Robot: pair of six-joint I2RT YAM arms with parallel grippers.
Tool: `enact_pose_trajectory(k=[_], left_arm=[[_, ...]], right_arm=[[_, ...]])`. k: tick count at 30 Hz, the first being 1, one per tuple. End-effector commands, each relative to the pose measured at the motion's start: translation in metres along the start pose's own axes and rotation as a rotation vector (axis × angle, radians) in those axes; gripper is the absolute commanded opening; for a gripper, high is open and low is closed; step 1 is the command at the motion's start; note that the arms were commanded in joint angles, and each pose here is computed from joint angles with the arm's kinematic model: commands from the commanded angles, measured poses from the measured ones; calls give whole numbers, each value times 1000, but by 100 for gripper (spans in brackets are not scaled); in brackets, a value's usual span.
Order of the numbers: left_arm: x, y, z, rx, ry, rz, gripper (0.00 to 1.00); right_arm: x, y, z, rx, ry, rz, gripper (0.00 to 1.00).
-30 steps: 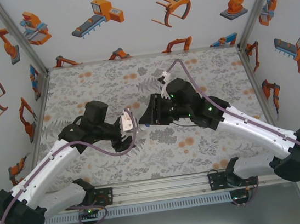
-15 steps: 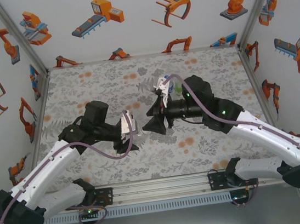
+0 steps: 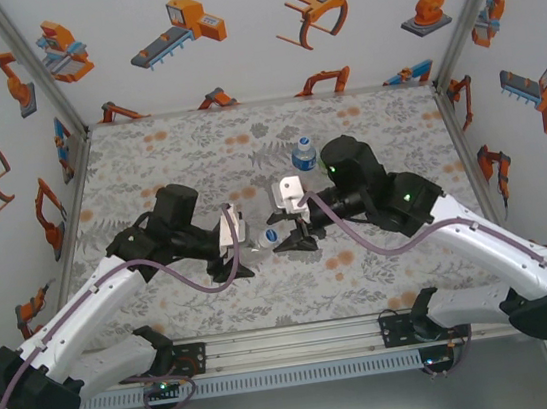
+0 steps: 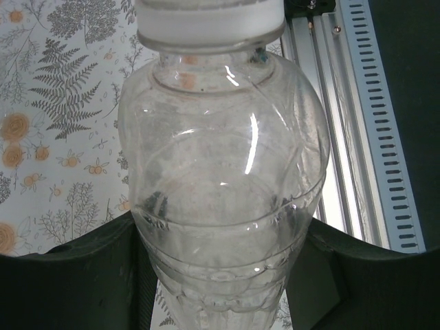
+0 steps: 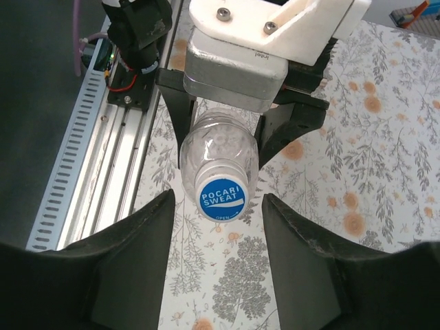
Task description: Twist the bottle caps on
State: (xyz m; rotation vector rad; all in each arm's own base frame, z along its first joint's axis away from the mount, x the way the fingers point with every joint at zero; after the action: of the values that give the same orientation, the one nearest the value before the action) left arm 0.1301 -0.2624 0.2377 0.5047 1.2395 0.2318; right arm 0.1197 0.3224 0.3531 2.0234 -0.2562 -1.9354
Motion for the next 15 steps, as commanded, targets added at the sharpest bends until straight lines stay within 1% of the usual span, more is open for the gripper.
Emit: enact_pose_trajectory(k=[1, 5, 9, 12, 15], left_arm=[[-10, 2, -4, 31, -26, -36, 0], [-10, 2, -4, 34, -23, -36, 0], [-10, 2, -4, 34, -23, -37, 0], [-10, 2, -4, 34, -25, -37, 0], [-10, 2, -4, 36, -23, -39, 0]], right_arm=[[-6, -2, 5, -49, 51, -30, 46], [-8, -3, 6, -59, 47, -45, 43], [-4, -5, 6, -61, 35, -34, 36], [-2, -6, 4, -59, 29, -27, 36], [0, -7, 3, -53, 21, -22, 37]])
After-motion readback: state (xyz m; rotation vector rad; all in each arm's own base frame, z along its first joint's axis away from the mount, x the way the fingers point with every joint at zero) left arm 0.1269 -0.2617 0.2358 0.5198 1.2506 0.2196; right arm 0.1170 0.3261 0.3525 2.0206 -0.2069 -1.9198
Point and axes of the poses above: each hand's point on the last joint's axis, 136 mm out from that joint toward the fingers, its own y axis back along the fingers, its own z axis along the line the jaws close on, x = y × z, the point moved 1 cm from there along y, back along the fingers, and after that the axes turned 11 degrees about -y, right-handed, at the moved point
